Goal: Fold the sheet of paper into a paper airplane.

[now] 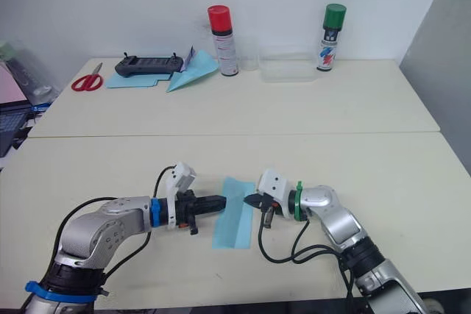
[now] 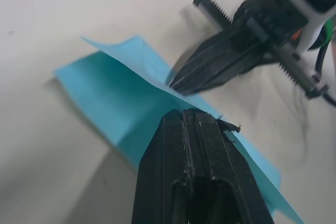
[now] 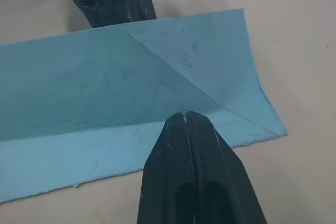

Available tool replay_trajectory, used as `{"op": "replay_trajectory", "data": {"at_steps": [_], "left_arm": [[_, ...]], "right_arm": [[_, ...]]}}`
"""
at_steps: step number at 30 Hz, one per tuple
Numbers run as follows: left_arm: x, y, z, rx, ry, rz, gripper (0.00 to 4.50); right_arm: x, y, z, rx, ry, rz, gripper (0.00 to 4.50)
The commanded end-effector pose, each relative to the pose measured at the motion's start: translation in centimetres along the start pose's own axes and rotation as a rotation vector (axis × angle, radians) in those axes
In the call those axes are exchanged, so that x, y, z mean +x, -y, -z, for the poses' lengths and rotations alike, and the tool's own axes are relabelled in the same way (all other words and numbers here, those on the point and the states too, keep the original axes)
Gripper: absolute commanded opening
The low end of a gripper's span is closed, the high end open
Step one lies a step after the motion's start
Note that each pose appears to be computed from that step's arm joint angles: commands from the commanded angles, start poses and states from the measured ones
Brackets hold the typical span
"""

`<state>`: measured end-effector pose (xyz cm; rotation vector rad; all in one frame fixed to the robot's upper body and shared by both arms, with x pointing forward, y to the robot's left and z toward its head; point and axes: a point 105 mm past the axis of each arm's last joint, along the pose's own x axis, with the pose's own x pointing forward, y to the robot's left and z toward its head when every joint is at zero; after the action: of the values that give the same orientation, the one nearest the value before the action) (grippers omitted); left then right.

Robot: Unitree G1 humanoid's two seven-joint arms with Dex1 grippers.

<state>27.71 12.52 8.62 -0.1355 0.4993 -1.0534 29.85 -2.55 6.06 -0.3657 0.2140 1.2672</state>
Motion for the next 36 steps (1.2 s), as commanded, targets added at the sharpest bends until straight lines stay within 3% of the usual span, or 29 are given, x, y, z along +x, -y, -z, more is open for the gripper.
{"op": "replay_trajectory", "data": {"at_steps": [1,4,10,17,22,36], "left_arm": [[0.3,0.8,-0.9,0.046,0.014,0.027,0.00],[0.3,0.7,-1.0,0.045,0.012,0.027,0.00],[0.5,0.5,-1.0,0.058,0.006,0.028,0.00],[1.3,1.0,-1.6,0.076,0.022,0.059,0.00],[1.7,1.2,-1.9,0.084,0.024,0.071,0.00],[2.6,1.8,-2.1,0.099,0.026,0.091,0.00]], "right_arm": [[-1.1,1.1,1.6,0.068,-0.070,0.074,0.19],[-2.0,1.1,0.1,0.125,-0.042,0.055,0.87],[-3.9,0.7,-2.4,0.260,-0.034,0.008,2.97],[-4.7,1.0,-4.5,0.725,-0.002,-0.022,2.97],[-4.2,-0.2,-5.7,0.903,0.020,-0.112,2.97],[-3.3,-1.0,-5.9,0.984,0.002,-0.147,2.97]]}}
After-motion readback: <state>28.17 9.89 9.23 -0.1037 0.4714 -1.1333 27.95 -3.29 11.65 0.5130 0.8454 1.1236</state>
